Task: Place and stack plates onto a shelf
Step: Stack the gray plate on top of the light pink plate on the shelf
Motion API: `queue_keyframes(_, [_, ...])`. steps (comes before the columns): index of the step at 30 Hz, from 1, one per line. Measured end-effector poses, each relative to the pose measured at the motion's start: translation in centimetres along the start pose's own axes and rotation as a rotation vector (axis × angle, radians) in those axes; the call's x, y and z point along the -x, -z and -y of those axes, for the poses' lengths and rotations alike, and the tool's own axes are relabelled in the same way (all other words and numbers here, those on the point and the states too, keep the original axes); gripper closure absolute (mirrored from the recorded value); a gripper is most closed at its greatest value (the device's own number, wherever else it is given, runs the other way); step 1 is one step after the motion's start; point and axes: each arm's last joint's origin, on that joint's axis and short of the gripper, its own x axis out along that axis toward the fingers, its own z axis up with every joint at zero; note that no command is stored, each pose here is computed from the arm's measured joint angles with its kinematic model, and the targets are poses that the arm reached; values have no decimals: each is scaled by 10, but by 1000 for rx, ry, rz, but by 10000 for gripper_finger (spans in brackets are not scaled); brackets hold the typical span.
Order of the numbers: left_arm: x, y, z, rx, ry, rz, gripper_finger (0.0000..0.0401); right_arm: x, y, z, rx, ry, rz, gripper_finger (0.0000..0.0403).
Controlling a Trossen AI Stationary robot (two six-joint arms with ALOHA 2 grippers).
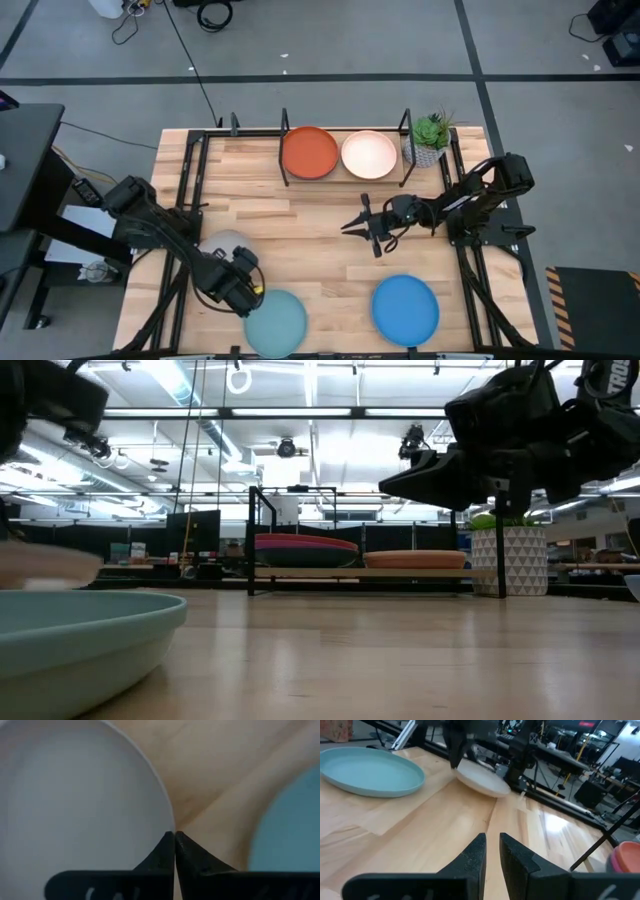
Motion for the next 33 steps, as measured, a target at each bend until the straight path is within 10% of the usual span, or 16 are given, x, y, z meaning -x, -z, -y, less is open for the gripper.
queue_keyframes(13, [70,-52,40,-496,209,341,396,0,-9,-19,-9,111,-72,344])
queue_keyframes(33, [57,-199,30,-1005,175,721,393,27,-22,-67,-217,-48,-318,344])
